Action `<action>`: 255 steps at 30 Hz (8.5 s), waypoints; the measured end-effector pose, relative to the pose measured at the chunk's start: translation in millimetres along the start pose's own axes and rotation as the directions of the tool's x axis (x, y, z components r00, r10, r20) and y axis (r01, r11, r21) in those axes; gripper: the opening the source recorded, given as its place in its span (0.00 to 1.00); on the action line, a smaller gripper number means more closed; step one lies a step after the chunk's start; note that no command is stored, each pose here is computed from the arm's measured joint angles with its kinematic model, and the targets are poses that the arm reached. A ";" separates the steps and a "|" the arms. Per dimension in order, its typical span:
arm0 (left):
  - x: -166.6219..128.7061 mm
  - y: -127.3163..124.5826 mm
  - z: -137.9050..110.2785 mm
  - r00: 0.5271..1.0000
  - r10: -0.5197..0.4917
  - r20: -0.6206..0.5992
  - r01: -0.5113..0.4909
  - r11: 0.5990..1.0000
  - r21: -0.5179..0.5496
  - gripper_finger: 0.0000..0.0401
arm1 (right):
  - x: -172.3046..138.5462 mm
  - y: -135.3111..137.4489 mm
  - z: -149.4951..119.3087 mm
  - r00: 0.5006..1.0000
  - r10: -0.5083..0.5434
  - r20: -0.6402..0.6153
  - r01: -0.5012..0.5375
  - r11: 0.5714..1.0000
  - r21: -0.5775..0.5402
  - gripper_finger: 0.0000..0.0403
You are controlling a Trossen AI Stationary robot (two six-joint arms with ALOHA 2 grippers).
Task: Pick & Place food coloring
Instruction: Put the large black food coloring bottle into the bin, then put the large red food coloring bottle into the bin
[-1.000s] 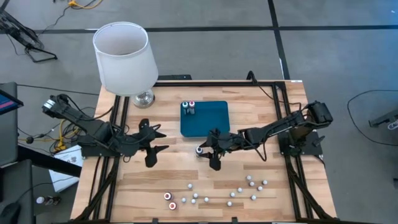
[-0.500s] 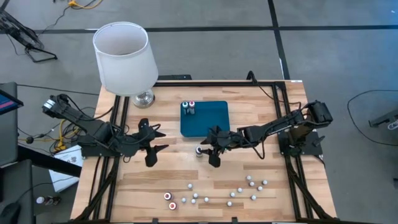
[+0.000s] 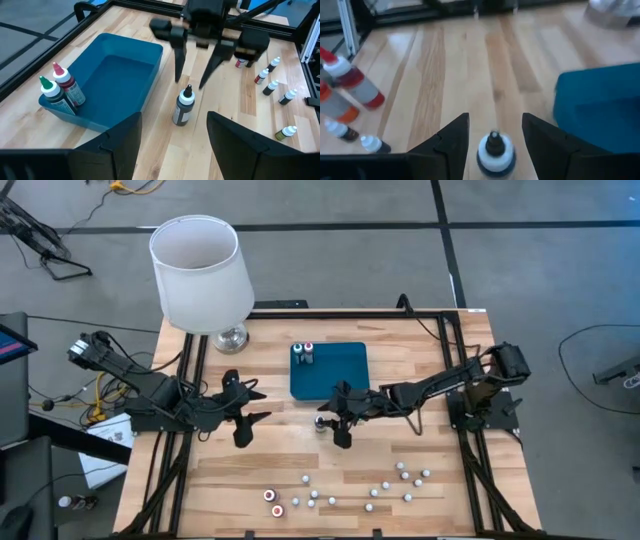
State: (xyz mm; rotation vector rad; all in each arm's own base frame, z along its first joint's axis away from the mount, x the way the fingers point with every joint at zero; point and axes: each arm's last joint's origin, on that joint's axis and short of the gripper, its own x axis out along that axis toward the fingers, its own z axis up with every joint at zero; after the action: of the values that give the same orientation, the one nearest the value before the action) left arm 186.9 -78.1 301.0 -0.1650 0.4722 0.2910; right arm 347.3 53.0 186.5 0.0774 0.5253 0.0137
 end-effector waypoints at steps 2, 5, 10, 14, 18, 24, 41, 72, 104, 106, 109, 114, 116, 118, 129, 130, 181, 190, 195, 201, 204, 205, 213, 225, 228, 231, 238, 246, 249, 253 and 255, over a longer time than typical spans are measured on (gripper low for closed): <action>0.0 0.2 -0.3 1.000 0.001 -0.003 -0.001 1.000 -0.001 0.54 | 3.2 -0.3 -5.4 1.000 0.019 -0.025 -0.019 1.000 0.005 0.43; 0.1 0.5 -1.5 1.000 0.000 -0.016 0.000 1.000 -0.007 0.54 | 10.0 0.0 -8.6 0.999 0.015 -0.032 -0.014 1.000 0.026 0.42; -0.1 0.4 -2.4 1.000 -0.005 -0.025 0.004 1.000 -0.011 0.54 | 11.1 -0.1 -9.8 0.999 0.011 -0.042 -0.009 0.998 0.054 0.41; -0.1 0.7 -2.9 1.000 -0.002 -0.030 0.002 1.000 -0.006 0.54 | 11.0 -0.5 -12.0 0.998 0.007 -0.062 -0.003 0.999 0.053 0.38; -0.1 0.9 -3.2 1.000 0.000 -0.031 0.000 1.000 -0.001 0.54 | 10.9 0.4 -12.5 0.998 0.008 -0.066 -0.005 0.999 0.052 0.34; -0.1 1.2 -3.6 0.999 0.005 -0.034 -0.005 1.000 0.006 0.54 | 10.7 0.7 -12.6 0.998 0.009 -0.069 -0.005 0.999 0.052 0.25; -0.1 1.2 -3.6 0.999 0.005 -0.034 -0.005 1.000 0.005 0.54 | 10.2 0.5 -11.2 0.998 0.008 -0.062 -0.004 0.998 0.066 0.09; -0.2 2.6 -5.5 0.999 0.019 -0.050 -0.018 1.000 0.021 0.54 | -75.8 -48.4 47.9 0.985 -0.150 0.090 0.143 0.986 0.081 0.09; -0.2 5.2 -3.8 0.995 0.102 0.003 -0.102 0.995 -0.017 0.54 | -84.0 -164.7 36.6 0.935 -0.353 0.031 0.344 0.926 0.154 0.10; -0.3 5.4 -3.7 0.994 0.106 0.006 -0.106 0.994 -0.026 0.54 | -74.5 -166.0 33.6 0.943 -0.332 0.030 0.323 0.933 0.160 0.10; -0.2 5.4 -3.8 0.994 0.108 0.005 -0.108 0.994 -0.031 0.54 | -60.1 -167.1 27.1 0.946 -0.323 0.020 0.316 0.936 0.158 0.10; -0.2 5.4 -3.9 0.994 0.106 0.004 -0.105 0.993 -0.048 0.54 | -45.0 -169.6 21.4 0.947 -0.321 0.029 0.313 0.937 0.154 0.09; -0.3 5.3 -3.9 0.994 0.105 0.003 -0.105 0.993 -0.047 0.54 | -37.8 -171.9 16.7 0.947 -0.321 0.021 0.314 0.937 0.155 0.09; -0.3 5.3 -3.9 0.994 0.105 0.003 -0.105 0.993 -0.048 0.54 | -31.6 -173.9 12.1 0.947 -0.322 0.011 0.316 0.934 0.164 0.10; -0.3 5.3 -3.9 0.994 0.105 0.003 -0.105 0.993 -0.048 0.54 | -9.0 -185.7 17.3 0.944 -0.331 0.014 0.324 0.932 0.159 0.10; -0.3 5.3 -3.9 0.994 0.105 0.003 -0.105 0.993 -0.049 0.54 | -6.0 -186.8 16.6 0.944 -0.329 0.004 0.325 0.932 0.159 0.10; -0.4 6.2 -5.8 0.994 0.108 -0.016 -0.108 0.993 -0.056 0.54 | 0.2 -187.2 15.8 0.932 -0.362 -0.026 0.362 0.923 0.129 0.16; -0.4 6.2 -5.8 0.994 0.107 -0.015 -0.108 0.992 -0.062 0.54 | 0.0 -187.5 16.1 0.931 -0.363 -0.024 0.363 0.923 0.130 0.21; -0.4 6.1 -5.8 0.994 0.107 -0.015 -0.108 0.992 -0.067 0.54 | 0.0 -187.7 17.7 0.931 -0.365 -0.006 0.363 0.923 0.131 0.22; -0.4 6.1 -5.8 0.994 0.105 -0.016 -0.106 0.992 -0.074 0.54 | -2.0 -188.4 29.6 0.928 -0.370 0.047 0.361 0.922 0.138 0.22; -0.3 5.9 -5.9 0.995 0.101 -0.019 -0.102 0.992 -0.077 0.54 | -2.7 -189.2 38.4 0.928 -0.370 0.049 0.361 0.922 0.138 0.22; -0.3 5.8 -5.9 0.995 0.095 -0.022 -0.096 0.992 -0.078 0.54 | -3.2 -189.5 42.5 0.928 -0.370 0.050 0.361 0.922 0.138 0.22; -0.3 1.9 -8.3 0.994 -0.037 -0.106 0.028 0.996 -0.085 0.54 | -43.2 -170.3 83.6 0.935 -0.348 0.061 0.345 0.937 0.060 0.22; -9.6 -16.4 -14.6 0.883 -0.387 -0.267 0.331 0.915 -0.230 0.54 | -122.6 -79.0 110.8 0.990 -0.116 0.077 0.120 0.991 -0.052 0.22; -15.6 -30.1 -19.5 0.854 -0.445 -0.269 0.392 0.891 -0.230 0.54 | -128.0 -58.0 107.4 0.997 -0.060 0.045 0.063 0.996 -0.065 0.22; -18.7 -48.9 -26.5 0.826 -0.498 -0.265 0.448 0.864 -0.229 0.54 | -128.6 -39.8 101.0 1.000 -0.022 0.023 0.023 0.998 -0.063 0.22; -6.7 -91.1 -51.9 0.796 -0.531 -0.291 0.472 0.845 -0.250 0.54 | -125.1 -5.5 89.6 0.997 0.070 -0.023 -0.071 0.996 -0.050 0.21; 21.3 -122.1 -87.6 0.817 -0.470 -0.335 0.432 0.883 -0.185 0.54 | -124.2 10.2 86.2 0.997 0.077 -0.031 -0.079 0.995 -0.060 0.21; 25.1 -125.4 -88.2 0.841 -0.455 -0.293 0.418 0.890 -0.182 0.54 | -124.2 10.0 85.6 0.996 0.076 -0.038 -0.078 0.996 -0.051 0.21; 24.6 -124.7 -89.6 0.853 -0.434 -0.291 0.402 0.901 -0.166 0.54 | -124.3 10.0 84.6 0.996 0.077 -0.049 -0.080 0.996 -0.050 0.21; 23.9 -124.0 -91.4 0.850 -0.427 -0.308 0.398 0.904 -0.155 0.54 | -124.3 10.0 84.5 0.996 0.077 -0.050 -0.080 0.996 -0.051 0.21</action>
State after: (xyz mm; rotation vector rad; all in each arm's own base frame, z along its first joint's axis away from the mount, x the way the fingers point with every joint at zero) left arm 207.4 -210.1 220.6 -0.3993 0.7482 -0.1480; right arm 282.2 52.9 322.3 0.0463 0.5695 0.1066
